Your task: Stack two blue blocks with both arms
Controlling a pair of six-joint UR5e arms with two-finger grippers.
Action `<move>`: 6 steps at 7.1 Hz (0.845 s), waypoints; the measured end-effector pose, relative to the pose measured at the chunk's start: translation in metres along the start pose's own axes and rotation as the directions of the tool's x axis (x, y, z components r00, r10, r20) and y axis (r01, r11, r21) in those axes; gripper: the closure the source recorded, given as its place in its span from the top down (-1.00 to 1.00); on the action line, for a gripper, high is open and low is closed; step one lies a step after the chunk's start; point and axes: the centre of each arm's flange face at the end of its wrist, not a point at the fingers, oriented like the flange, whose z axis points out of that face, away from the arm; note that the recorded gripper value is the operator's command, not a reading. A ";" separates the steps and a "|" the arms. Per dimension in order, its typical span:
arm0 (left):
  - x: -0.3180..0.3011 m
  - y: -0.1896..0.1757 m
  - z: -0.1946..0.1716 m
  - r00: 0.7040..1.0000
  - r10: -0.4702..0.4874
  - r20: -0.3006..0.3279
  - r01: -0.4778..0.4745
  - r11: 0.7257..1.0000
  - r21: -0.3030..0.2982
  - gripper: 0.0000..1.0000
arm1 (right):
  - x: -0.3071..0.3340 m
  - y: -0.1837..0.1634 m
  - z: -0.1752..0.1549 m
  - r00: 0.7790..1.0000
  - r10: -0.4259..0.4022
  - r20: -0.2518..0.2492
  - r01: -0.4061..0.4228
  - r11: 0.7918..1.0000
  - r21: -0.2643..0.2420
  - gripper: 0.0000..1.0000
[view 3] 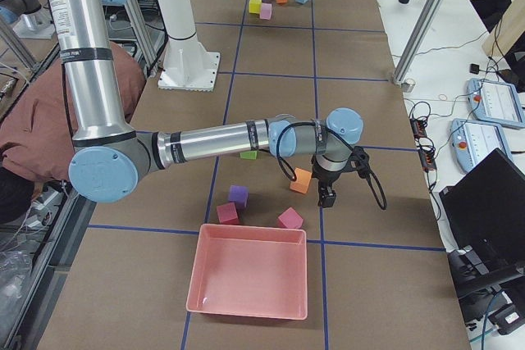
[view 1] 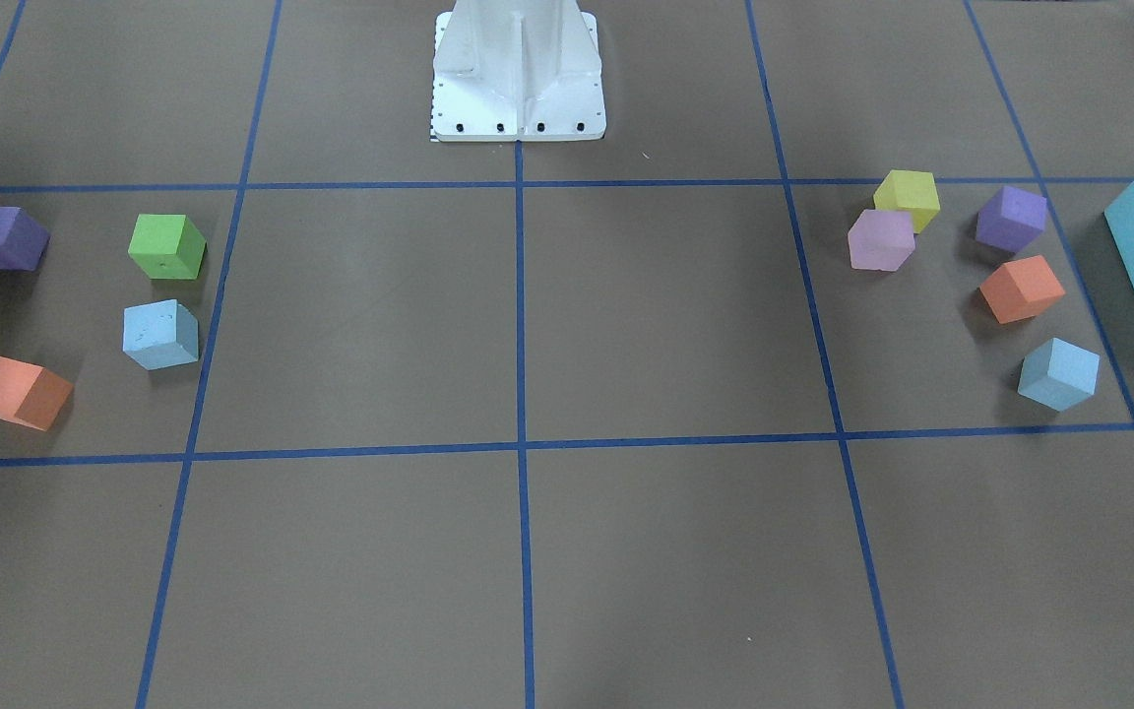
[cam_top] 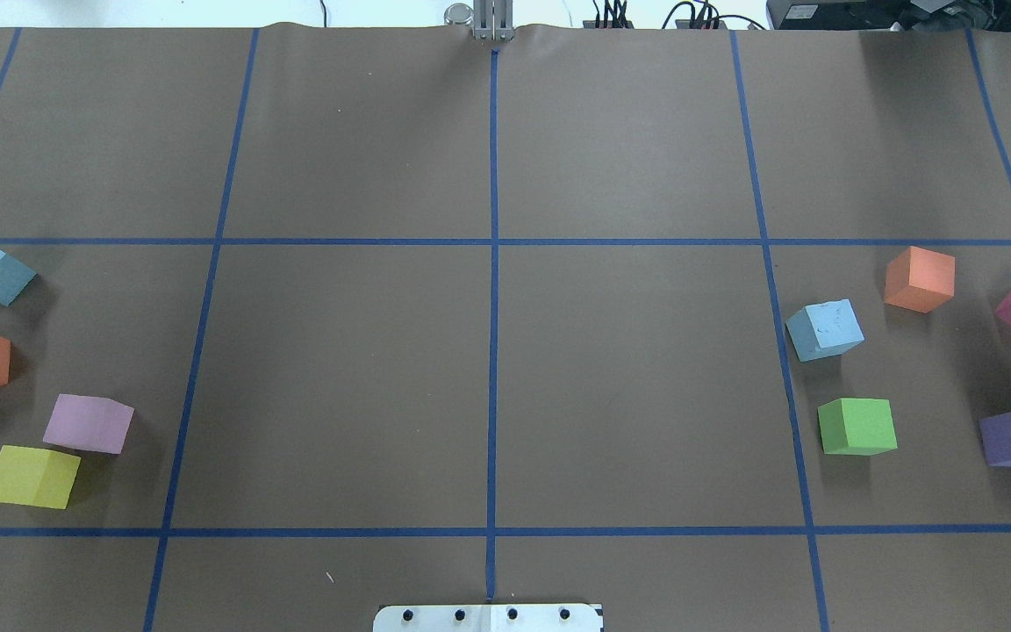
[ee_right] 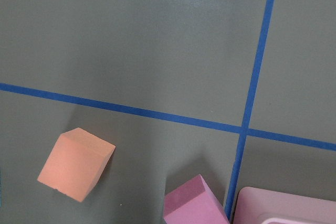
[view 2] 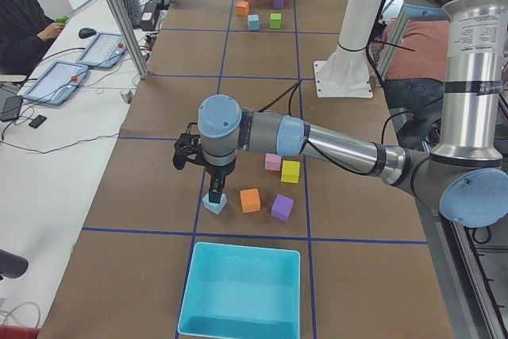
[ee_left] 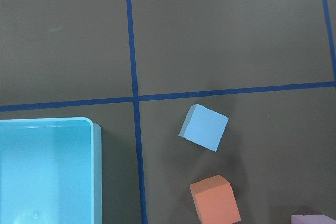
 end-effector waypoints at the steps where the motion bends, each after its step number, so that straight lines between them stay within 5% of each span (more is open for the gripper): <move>1: 0.000 0.000 0.000 1.000 0.000 0.000 0.000 1.000 0.000 0.95 | -0.002 -0.001 -0.002 1.000 -0.003 0.001 0.003 1.000 0.004 1.00; 6: 0.002 0.000 -0.002 1.000 0.004 0.000 -0.004 1.000 0.004 0.95 | -0.055 -0.020 -0.010 0.997 -0.043 0.062 0.041 0.999 0.033 0.99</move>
